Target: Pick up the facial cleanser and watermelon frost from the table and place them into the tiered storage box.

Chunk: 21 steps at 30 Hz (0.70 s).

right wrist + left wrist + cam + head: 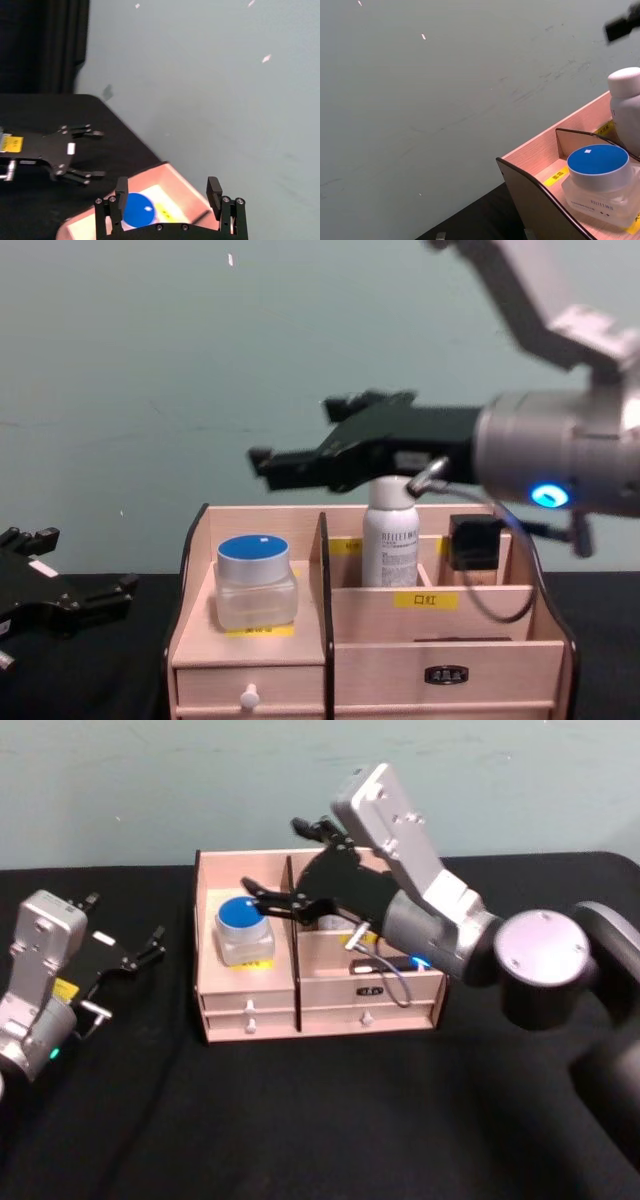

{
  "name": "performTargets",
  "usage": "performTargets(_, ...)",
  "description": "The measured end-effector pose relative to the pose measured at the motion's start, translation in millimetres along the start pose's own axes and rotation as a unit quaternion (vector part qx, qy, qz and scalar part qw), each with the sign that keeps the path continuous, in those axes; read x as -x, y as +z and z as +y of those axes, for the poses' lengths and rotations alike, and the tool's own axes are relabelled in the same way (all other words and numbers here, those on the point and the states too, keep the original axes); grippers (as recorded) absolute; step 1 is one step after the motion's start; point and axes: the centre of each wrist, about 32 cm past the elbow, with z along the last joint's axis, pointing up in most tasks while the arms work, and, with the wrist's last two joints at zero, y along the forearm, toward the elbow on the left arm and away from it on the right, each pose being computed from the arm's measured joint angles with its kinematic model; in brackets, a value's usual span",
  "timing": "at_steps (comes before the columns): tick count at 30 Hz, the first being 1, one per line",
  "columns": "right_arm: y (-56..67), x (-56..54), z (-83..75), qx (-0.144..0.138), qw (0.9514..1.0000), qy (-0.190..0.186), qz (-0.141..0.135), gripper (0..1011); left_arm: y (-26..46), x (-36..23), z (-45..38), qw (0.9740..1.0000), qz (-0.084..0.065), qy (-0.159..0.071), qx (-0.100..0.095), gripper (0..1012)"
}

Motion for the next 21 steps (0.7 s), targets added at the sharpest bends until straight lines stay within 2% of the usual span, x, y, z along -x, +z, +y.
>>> performTargets(6, 5.0, -2.0, -29.0, -0.012, 0.9979, -0.062, -0.018, 1002, 0.0, 0.0, 0.0, 1.0, 0.0, 0.0, 0.0, 1010)
performTargets(9, 3.7, -6.5, -49.1, -0.014, 0.9932, -0.113, -0.023, 1002, 0.0, 0.0, 0.0, 1.0, 0.0, 0.0, 0.0, 1010)
performTargets(12, 0.5, -9.0, -60.3, -0.014, 0.9894, -0.143, -0.022, 1002, 0.0, 0.0, 0.0, 1.0, 0.0, 0.0, 0.0, 1010)
performTargets(15, -5.9, -12.6, -73.9, -0.007, 0.9834, -0.18, -0.018, 1002, 0.0, 0.0, 0.0, 1.0, 0.0, 0.0, 0.0, 1009)
performTargets(16, -10.5, -14.7, -80.5, -0.001, 0.9798, -0.199, -0.015, 1002, 0.0, 0.0, 0.0, 1.0, 0.0, 0.0, 0.0, 1009)
performTargets(21, -26.6, -20.6, -97.7, 0.019, 0.9683, -0.249, 0.002, 1002, 0.0, 0.0, 0.0, 1.0, 0.0, 0.0, 0.0, 1010)
